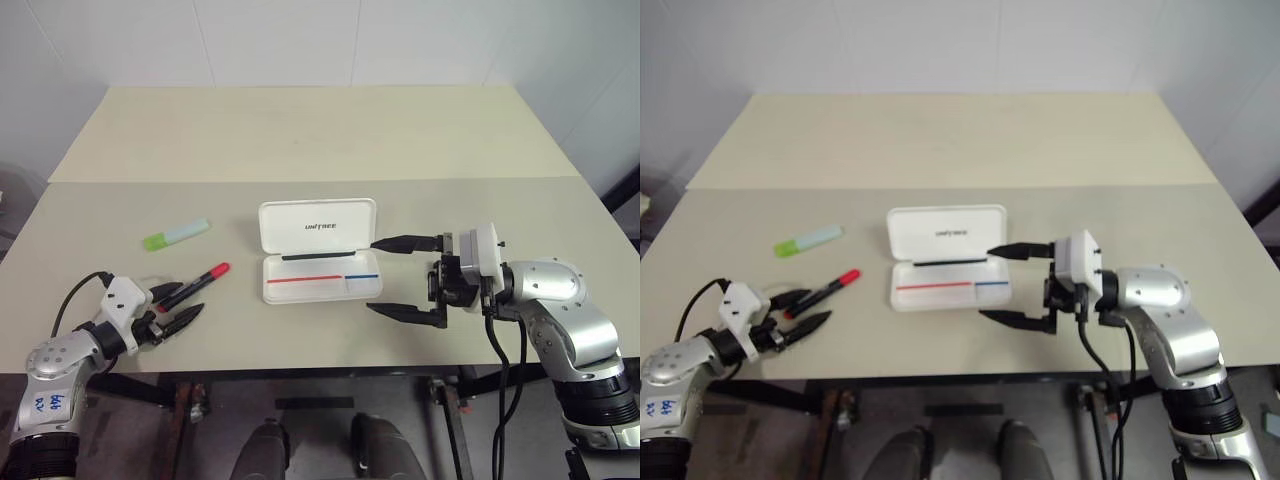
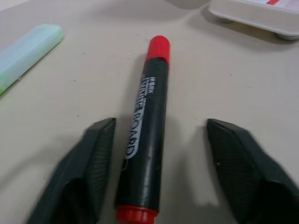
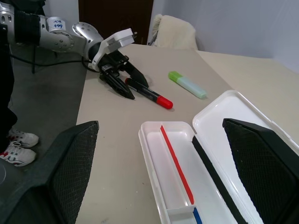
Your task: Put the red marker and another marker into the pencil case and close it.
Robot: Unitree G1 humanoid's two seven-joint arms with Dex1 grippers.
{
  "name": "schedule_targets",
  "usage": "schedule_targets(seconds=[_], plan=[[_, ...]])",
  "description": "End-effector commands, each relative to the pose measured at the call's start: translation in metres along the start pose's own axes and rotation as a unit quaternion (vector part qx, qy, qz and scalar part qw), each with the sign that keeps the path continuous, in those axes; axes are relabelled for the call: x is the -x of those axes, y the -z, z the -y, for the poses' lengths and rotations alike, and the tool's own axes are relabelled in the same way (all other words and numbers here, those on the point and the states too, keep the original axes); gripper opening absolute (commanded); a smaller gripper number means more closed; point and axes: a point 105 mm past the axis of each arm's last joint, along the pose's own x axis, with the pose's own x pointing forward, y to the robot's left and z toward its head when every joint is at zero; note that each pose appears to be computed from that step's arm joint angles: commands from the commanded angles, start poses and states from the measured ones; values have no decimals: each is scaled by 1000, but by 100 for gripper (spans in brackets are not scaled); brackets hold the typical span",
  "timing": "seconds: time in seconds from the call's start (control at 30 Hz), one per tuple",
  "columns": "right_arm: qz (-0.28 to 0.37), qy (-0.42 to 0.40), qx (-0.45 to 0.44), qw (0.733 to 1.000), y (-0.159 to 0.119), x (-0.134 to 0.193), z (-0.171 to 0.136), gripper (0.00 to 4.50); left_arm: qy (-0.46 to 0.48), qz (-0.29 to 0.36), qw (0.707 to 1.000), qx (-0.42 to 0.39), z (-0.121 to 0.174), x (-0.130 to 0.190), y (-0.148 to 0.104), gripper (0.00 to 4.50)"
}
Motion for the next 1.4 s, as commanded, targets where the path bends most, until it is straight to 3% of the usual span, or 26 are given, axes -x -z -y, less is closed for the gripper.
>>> schedule_targets(seconds=[0.03,0.17,0.33,0.57,0.8,1.23,1.4], plan=[[12,-1,18,1000,-10,-2,-2,450,-13,-30,999,3,-5,6,13,192],[14,-1,19,1000,-10,-3,-2,450,-16,-30,999,3,-4,4,12,65],[13,0,19,1000,-9,-3,-1,450,-3,27,1000,-7,3,-7,-8,64],[9,8,15,1000,-5,-1,-1,450,117,154,981,-21,46,-18,-71,64],[10,20,15,1000,-4,-2,-2,450,180,143,971,-66,60,-39,-91,64],[-5,87,23,996,-7,10,-10,450,263,99,934,-219,71,-122,-118,64],[-10,115,26,993,-10,15,-15,450,284,107,925,-229,80,-143,-125,64]])
